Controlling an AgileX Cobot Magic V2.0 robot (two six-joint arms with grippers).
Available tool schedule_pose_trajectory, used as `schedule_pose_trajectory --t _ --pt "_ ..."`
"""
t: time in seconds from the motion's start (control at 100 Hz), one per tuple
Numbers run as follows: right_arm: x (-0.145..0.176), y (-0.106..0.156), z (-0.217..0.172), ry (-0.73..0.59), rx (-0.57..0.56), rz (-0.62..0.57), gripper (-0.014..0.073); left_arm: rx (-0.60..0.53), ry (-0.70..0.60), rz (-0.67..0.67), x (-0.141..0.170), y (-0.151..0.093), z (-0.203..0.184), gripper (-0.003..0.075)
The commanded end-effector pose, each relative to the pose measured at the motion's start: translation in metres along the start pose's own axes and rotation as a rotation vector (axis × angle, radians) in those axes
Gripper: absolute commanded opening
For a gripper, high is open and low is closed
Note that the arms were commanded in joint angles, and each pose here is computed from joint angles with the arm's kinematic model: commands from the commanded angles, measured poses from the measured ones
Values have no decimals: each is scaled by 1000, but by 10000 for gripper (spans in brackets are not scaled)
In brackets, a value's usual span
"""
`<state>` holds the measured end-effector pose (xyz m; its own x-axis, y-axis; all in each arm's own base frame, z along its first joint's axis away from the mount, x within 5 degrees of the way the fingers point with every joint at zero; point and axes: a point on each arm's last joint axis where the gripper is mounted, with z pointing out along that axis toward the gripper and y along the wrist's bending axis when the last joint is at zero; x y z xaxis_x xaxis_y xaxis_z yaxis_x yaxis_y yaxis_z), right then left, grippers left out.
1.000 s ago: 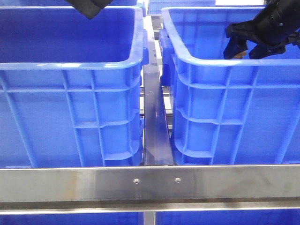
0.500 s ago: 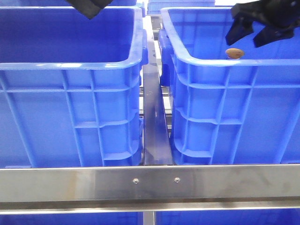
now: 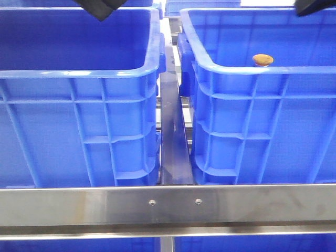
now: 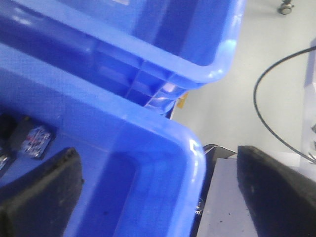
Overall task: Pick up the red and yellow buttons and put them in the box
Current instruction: 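Lower the yellow button into the crate and open the right gripper, then reach the left gripper into the button crate and grasp a red button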
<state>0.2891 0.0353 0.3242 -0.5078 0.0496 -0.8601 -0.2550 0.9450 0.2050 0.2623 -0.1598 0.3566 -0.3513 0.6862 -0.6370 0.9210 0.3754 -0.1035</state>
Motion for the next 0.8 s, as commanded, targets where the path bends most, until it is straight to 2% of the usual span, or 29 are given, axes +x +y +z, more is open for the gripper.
schedule_pose_trajectory --t 0.0,0.15,0.34,0.5,0.62,0.79 --pt "-8 9 -28 -86 -12 4 -63 -105 -90 -32 -12 -1 -20 599" --pt "2 19 -52 -100 -41 -11 -64 -288 -68 -190 -7 16 -23 599" --pt "3 27 -67 -111 -75 -29 -64 -503 -98 -547 0 33 -31 599" --pt "3 28 -69 -109 -82 -31 -64 -639 -98 -667 6 42 -37 599" --pt "3 28 -69 -109 -81 -31 -64 -698 -86 -724 10 47 -37 599" --pt "3 27 -69 -116 -75 -30 -64 -740 10 -787 20 60 -21 599"
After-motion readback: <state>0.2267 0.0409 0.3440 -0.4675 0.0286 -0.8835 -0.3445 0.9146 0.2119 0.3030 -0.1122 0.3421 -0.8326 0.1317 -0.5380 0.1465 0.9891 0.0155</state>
